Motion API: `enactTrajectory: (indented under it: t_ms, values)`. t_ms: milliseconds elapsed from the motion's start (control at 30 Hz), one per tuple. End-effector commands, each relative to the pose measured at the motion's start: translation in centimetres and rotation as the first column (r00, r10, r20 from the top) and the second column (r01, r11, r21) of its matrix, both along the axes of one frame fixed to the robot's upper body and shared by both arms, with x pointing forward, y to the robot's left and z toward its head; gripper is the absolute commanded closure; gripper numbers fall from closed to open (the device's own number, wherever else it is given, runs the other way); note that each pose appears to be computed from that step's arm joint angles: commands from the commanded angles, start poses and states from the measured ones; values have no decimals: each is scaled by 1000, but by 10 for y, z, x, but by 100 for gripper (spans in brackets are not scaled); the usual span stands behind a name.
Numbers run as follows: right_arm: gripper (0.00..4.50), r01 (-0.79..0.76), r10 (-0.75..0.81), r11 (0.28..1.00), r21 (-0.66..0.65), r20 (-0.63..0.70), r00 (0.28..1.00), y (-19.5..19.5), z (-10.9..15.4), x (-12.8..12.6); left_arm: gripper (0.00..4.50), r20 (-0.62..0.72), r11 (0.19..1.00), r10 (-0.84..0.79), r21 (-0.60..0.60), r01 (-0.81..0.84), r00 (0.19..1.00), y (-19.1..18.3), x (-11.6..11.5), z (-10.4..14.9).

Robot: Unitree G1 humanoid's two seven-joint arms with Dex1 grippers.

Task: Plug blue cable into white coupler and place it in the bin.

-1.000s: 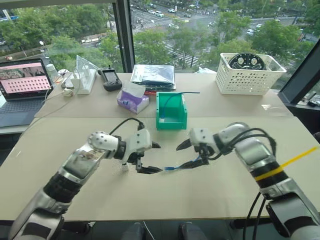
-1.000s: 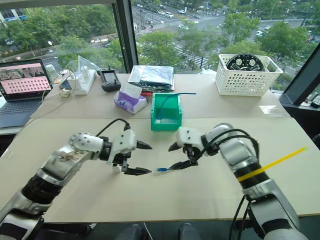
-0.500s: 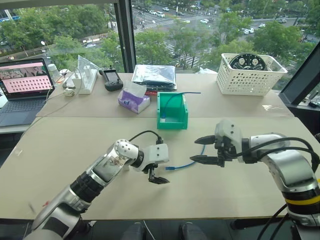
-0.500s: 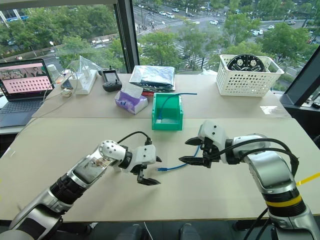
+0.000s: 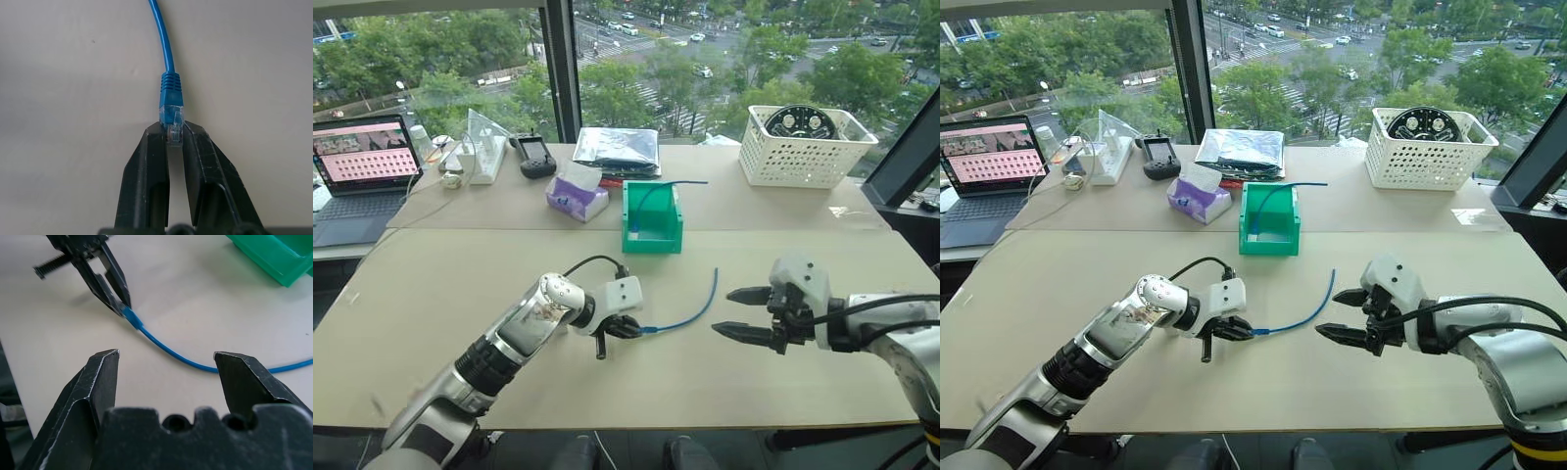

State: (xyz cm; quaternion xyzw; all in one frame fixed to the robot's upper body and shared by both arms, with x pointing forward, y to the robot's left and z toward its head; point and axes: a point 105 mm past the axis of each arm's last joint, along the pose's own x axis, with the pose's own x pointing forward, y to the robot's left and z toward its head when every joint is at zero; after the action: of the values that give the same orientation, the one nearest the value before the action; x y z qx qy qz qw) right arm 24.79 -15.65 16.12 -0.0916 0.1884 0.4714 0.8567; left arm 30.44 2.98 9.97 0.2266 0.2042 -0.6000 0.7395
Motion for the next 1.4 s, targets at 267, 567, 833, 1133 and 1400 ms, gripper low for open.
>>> enactTrajectory:
  t_ms: [267, 567, 833, 1133, 1400]
  values:
    - [87, 251, -145, 927, 279, -352, 925, -7, -31, -25, 448, -16, 951, 32, -307, -35, 999, -34, -10, 47]
    - [87, 369, -170, 779, 507, -396, 902, 10, -15, 7, 448, -15, 951, 38, -305, -41, 999, -35, -11, 46]
    - [87, 409, -169, 726, 553, -433, 885, 16, -9, 20, 448, -18, 950, 41, -308, -45, 999, -36, -12, 45]
    - [87, 449, -153, 669, 593, -481, 864, 26, -10, 29, 448, -43, 948, 36, -315, -48, 998, -40, -15, 43]
    - [303, 448, -140, 661, 602, -487, 862, 25, -6, 26, 448, -42, 949, 47, -309, -57, 998, -40, -13, 41]
